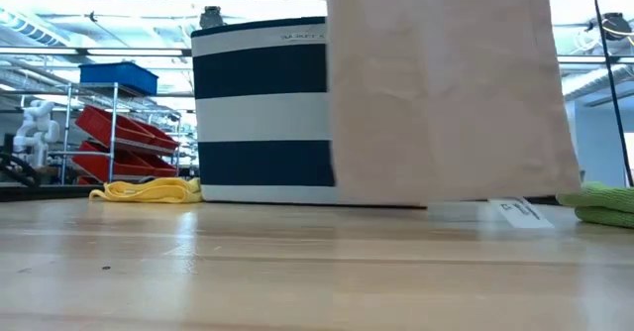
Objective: Fold towel
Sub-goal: Fold the light pink towel
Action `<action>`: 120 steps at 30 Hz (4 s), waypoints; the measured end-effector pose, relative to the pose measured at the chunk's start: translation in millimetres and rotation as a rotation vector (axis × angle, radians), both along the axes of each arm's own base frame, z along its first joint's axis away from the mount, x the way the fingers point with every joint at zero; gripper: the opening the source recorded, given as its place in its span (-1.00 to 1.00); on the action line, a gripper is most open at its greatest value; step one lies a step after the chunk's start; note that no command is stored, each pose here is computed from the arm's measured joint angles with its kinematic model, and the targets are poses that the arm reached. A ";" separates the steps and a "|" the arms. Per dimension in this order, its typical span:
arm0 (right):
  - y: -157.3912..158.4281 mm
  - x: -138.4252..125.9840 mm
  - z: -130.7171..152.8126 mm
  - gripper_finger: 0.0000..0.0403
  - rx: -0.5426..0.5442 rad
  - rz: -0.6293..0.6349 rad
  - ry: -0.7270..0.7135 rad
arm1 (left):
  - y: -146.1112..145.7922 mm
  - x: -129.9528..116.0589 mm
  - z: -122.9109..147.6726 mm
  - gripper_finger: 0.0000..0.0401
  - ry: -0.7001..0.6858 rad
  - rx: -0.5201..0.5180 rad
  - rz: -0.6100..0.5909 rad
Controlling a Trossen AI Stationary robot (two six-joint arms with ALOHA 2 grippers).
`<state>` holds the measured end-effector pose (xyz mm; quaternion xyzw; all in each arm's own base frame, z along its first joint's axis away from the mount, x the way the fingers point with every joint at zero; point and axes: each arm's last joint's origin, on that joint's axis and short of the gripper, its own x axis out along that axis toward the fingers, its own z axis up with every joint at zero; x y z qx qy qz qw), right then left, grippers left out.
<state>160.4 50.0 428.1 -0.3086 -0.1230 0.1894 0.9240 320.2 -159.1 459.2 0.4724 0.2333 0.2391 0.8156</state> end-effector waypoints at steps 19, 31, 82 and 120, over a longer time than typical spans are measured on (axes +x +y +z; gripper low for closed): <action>33.9 9.5 -7.1 -1.00 0.024 0.449 0.056 | -72.5 -42.2 6.2 -1.00 -0.076 -0.074 -0.255; 5.0 30.4 -40.2 -1.00 -0.107 -0.068 0.326 | -5.6 -7.1 -24.7 -1.00 0.056 -0.070 0.017; 102.7 142.7 -231.1 -1.00 -0.173 0.153 1.156 | 1.8 15.7 -216.8 -1.00 0.612 -0.714 -0.076; 102.4 149.4 -231.6 -0.25 -0.086 -0.165 1.105 | -17.8 -15.0 -261.7 -0.46 0.555 -0.897 0.126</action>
